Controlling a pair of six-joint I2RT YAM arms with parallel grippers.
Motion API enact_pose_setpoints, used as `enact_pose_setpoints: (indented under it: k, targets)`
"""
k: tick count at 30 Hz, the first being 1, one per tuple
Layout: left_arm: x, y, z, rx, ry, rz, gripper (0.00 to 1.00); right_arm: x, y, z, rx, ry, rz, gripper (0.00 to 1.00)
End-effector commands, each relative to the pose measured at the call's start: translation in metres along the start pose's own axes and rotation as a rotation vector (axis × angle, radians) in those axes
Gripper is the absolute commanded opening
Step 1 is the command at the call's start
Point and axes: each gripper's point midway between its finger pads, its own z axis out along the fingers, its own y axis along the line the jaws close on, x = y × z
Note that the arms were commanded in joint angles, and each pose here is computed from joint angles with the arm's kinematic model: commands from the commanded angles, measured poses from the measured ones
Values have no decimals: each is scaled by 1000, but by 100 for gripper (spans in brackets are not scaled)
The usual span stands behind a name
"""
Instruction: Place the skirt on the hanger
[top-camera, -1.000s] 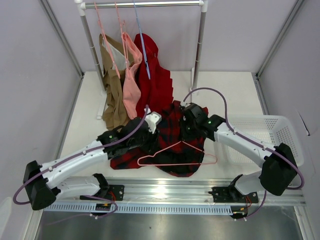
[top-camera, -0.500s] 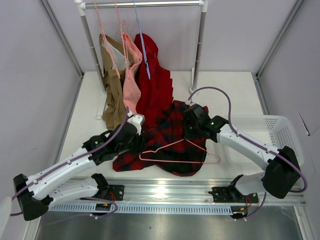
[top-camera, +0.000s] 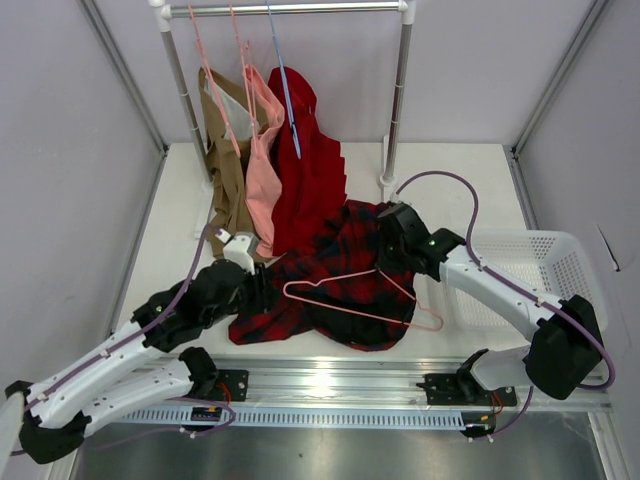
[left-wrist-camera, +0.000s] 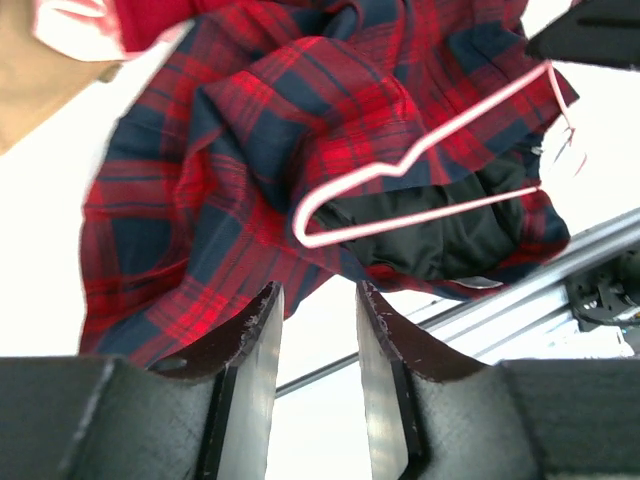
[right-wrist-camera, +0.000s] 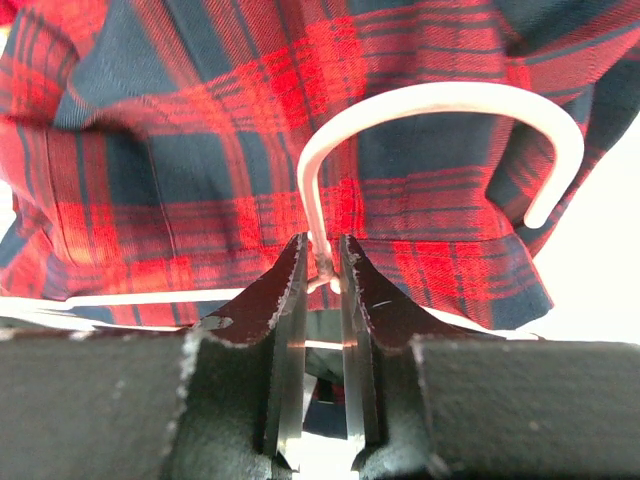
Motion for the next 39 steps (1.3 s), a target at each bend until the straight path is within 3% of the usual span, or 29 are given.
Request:
enact_pose_setpoints:
  k: [1, 15, 28, 39]
  targets:
    - [7, -18, 8, 88, 10, -14, 39, -17, -4, 1, 38, -71, 77, 0]
    - [26, -58, 56, 154, 56, -7, 34, -21, -4, 5, 47, -91, 111, 0]
    - [63, -8, 97, -104, 45, -127, 32, -20, -6, 6, 49, -90, 106, 0]
    - [71, 5, 110, -164, 24, -152, 33, -17, -6, 8, 48, -86, 103, 0]
